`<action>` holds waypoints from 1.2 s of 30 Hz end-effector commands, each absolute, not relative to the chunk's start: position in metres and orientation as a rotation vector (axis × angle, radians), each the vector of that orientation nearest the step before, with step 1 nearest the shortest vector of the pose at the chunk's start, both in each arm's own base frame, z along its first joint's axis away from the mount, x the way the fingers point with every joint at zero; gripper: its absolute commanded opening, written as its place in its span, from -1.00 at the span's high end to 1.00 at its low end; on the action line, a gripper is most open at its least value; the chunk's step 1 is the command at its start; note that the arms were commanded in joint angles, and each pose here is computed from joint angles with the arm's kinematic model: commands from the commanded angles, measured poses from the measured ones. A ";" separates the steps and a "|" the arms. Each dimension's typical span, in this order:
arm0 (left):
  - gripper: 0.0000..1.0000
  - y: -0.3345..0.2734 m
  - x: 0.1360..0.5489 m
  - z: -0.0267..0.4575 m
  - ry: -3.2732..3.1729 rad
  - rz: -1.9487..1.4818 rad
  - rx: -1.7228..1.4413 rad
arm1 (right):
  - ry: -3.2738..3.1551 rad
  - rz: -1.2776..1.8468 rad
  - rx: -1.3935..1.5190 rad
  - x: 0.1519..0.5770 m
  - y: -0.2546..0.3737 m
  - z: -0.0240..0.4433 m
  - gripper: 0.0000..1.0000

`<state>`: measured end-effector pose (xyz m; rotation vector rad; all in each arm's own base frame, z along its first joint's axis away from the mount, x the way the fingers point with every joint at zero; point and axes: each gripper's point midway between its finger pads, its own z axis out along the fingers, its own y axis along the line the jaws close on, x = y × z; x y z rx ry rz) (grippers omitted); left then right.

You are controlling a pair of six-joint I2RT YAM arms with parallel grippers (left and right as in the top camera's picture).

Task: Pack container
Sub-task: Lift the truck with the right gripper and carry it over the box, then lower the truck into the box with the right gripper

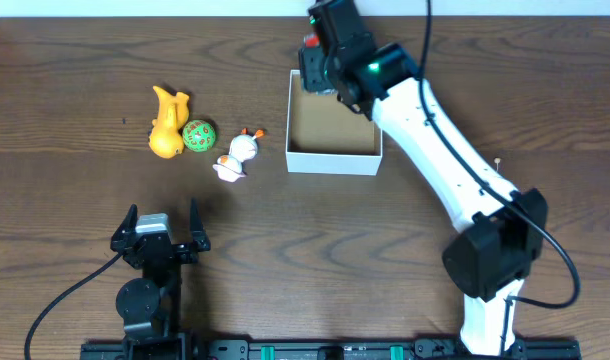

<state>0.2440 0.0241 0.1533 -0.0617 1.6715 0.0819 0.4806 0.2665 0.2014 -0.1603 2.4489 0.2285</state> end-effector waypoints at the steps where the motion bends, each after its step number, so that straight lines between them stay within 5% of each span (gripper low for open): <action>1: -0.96 0.021 0.243 0.139 1.717 0.073 -0.034 | 2.514 0.172 0.001 0.478 0.256 0.177 0.42; 11: -0.96 0.021 0.243 0.139 1.717 0.073 -0.034 | 2.595 0.040 0.183 0.466 0.233 0.150 0.51; 21: -0.96 0.021 0.243 0.139 1.717 0.073 -0.034 | 2.679 -0.125 0.082 0.468 0.219 0.103 0.32; 36: -0.96 0.021 0.243 0.139 1.717 0.073 -0.034 | 2.690 -0.186 0.180 0.480 0.176 0.100 0.27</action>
